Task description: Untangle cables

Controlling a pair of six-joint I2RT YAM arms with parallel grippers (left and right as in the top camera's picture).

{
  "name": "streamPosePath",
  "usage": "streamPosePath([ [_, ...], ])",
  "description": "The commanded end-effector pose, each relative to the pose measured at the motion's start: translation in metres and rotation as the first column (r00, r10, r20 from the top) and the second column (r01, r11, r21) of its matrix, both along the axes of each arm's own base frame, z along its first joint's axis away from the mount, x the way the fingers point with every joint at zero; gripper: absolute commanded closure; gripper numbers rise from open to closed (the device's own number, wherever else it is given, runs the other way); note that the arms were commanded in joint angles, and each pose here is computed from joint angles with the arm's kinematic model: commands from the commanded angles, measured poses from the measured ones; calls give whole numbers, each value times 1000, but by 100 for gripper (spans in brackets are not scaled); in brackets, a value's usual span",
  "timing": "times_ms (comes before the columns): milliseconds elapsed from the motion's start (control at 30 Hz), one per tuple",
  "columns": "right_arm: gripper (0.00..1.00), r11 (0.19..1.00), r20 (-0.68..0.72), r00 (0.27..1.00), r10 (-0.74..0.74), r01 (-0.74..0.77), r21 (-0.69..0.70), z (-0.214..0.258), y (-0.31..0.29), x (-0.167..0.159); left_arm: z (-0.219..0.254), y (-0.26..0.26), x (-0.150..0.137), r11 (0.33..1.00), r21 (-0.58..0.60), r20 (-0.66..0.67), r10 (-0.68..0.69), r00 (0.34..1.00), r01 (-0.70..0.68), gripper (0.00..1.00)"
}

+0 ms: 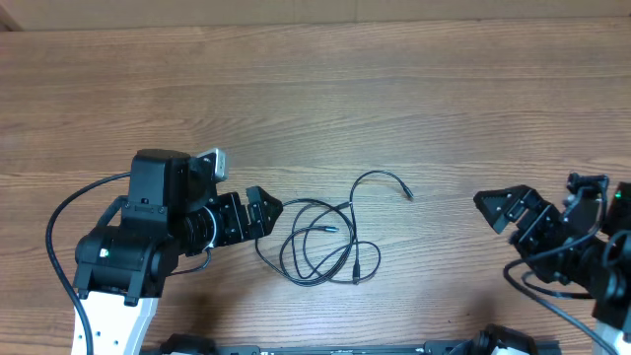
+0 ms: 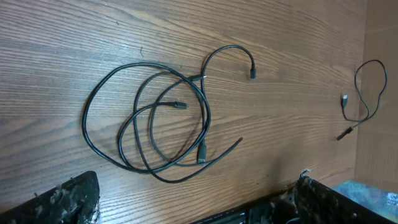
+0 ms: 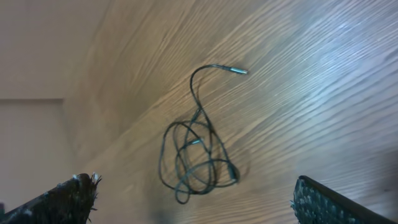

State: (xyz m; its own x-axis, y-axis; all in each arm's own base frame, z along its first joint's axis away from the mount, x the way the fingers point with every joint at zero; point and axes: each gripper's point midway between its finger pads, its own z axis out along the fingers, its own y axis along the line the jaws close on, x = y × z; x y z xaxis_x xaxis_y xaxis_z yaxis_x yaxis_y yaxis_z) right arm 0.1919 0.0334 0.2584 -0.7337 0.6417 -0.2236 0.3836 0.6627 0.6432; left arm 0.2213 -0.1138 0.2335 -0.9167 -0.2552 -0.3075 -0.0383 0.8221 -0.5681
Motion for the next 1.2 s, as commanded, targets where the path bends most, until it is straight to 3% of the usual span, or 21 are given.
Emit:
streamPosePath([
  [0, 0, 990, -54, 998, -45, 51, 132, -9, 10, 4, -3, 3, 2, 1000, 27, 10, -5, 1000, 4, 0],
  [400, 0, 971, -233, 969, -85, 133, 198, -51, 6, 18, -4, 5, 5, 999, 41, 20, 5, 1000, -6, 0],
  [700, 0, 962, -377, 924, -64, 158, 223, -71, 7, 13, -14, -2, 8, 1000, 19, -42, -13, 999, 14, 2],
  [933, 0, 964, -367, 928, -67, 155, 214, -68, 7, 9, -25, -22, 3, 994, 33, -87, -100, 991, 103, 4],
  [1167, 0, 980, -395, 910, -123, 175, 99, -75, -5, -8, -39, -39, -3, 985, 95, -129, -129, 983, 142, 6],
])
